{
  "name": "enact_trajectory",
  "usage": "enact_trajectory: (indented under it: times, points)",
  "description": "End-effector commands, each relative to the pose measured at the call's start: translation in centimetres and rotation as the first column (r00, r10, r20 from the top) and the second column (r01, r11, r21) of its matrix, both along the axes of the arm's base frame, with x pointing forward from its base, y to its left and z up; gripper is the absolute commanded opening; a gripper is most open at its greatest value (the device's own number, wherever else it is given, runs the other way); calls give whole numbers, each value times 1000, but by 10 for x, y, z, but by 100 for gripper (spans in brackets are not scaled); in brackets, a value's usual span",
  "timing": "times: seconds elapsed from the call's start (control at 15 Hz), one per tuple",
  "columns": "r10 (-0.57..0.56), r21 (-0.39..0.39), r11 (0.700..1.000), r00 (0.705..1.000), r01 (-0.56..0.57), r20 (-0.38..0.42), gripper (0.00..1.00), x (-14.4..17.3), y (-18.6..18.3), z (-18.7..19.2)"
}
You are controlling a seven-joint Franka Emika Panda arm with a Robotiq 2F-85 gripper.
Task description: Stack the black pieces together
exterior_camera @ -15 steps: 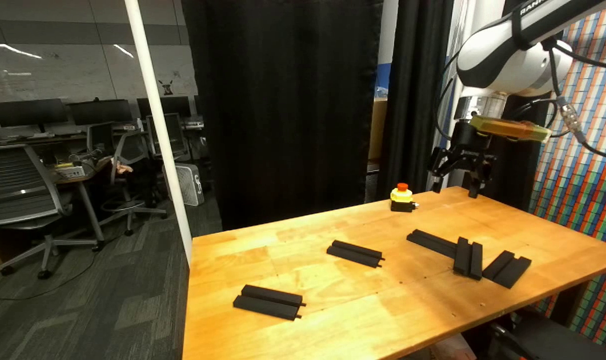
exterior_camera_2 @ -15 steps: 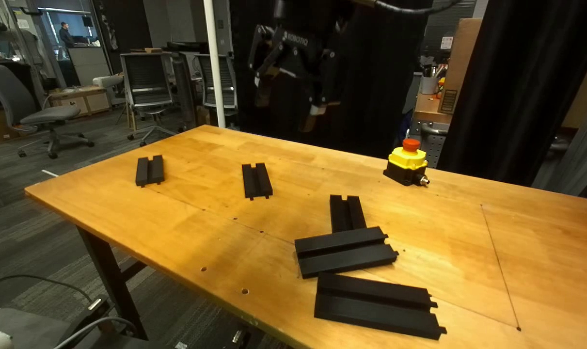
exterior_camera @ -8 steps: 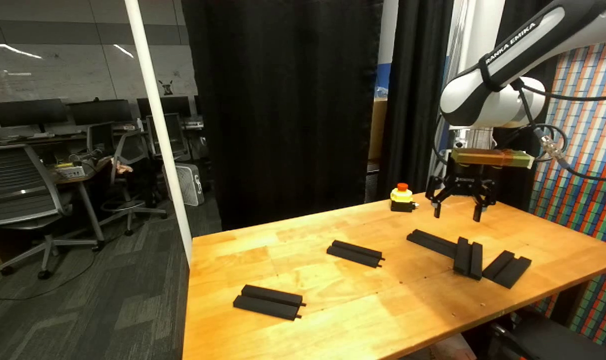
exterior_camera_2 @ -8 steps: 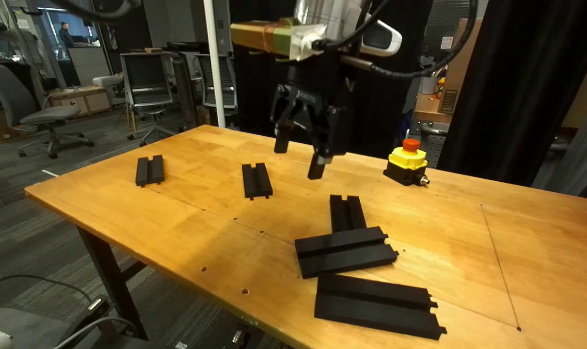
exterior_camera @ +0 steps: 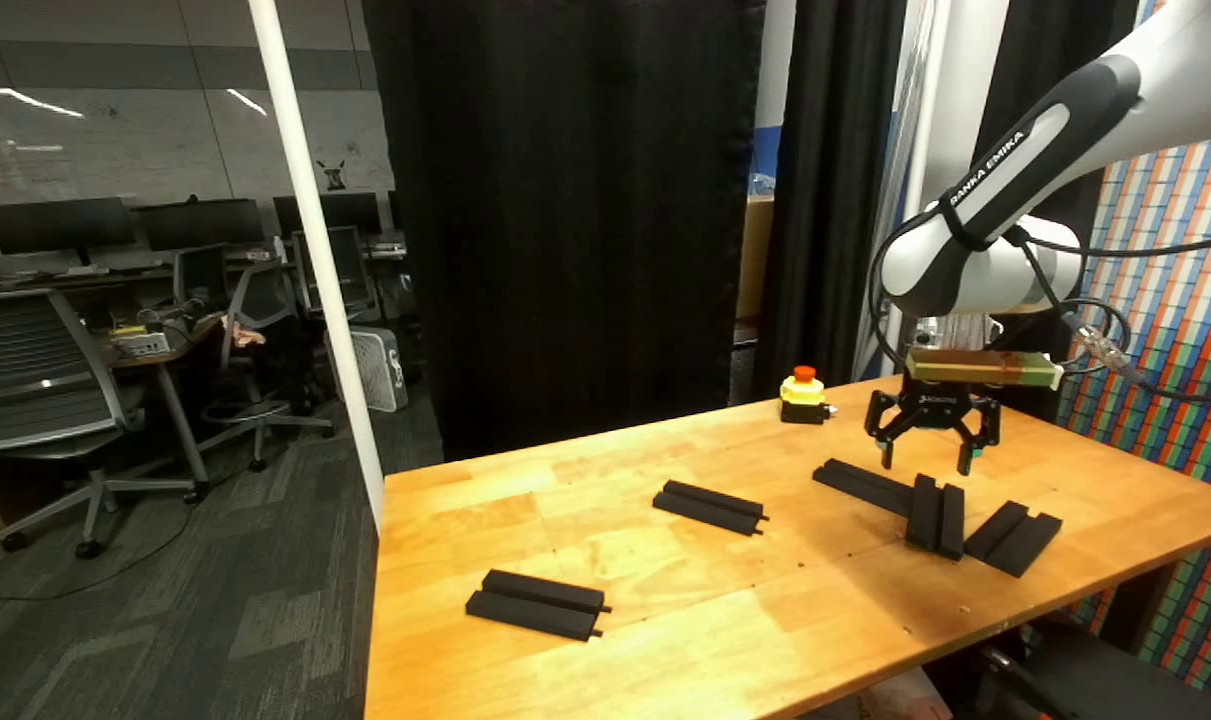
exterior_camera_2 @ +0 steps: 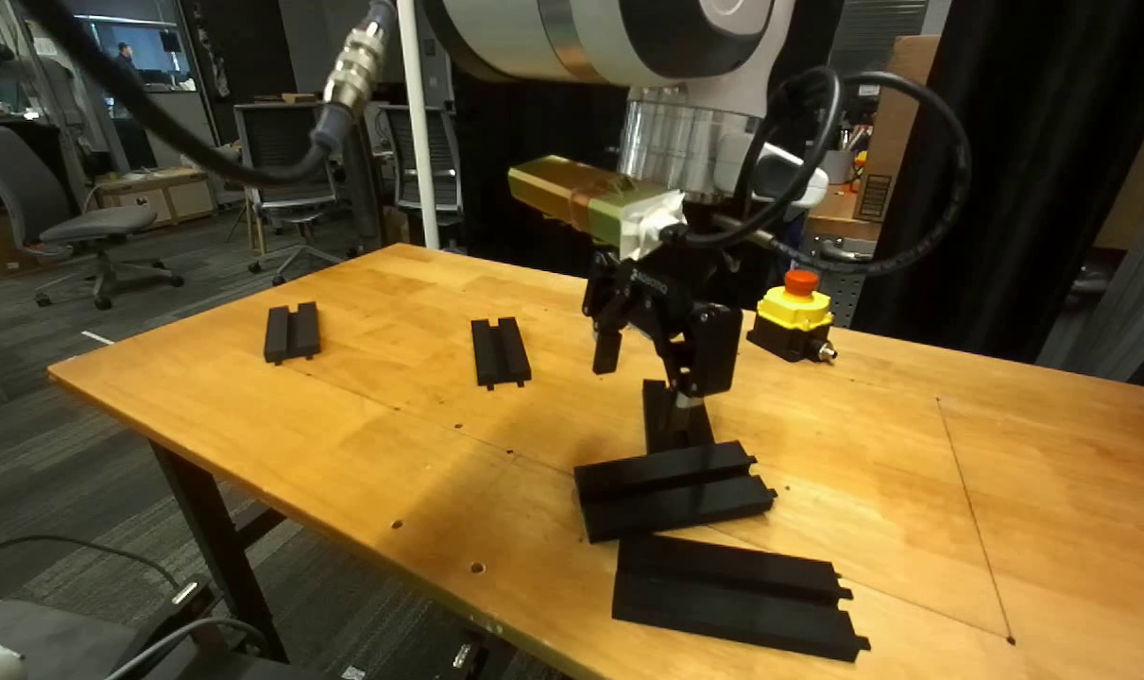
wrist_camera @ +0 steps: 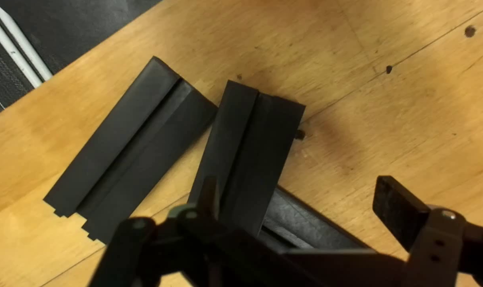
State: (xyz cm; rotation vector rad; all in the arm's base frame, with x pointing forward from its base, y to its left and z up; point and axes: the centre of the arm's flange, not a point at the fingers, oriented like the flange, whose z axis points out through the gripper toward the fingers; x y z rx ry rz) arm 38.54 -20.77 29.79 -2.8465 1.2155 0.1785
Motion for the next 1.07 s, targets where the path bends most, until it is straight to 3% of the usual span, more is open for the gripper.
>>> enact_trajectory:
  times: [0.0, 0.6, 1.0]
  points:
    - [-16, -28, 999, 998, 17, 62, 100, -3, -18, -24]
    - [-149, -2, 989, 976, 151, 159, 100, -23, -28, -51]
    - [-249, 20, 968, 955, 249, 159, 100, -37, -29, -51]
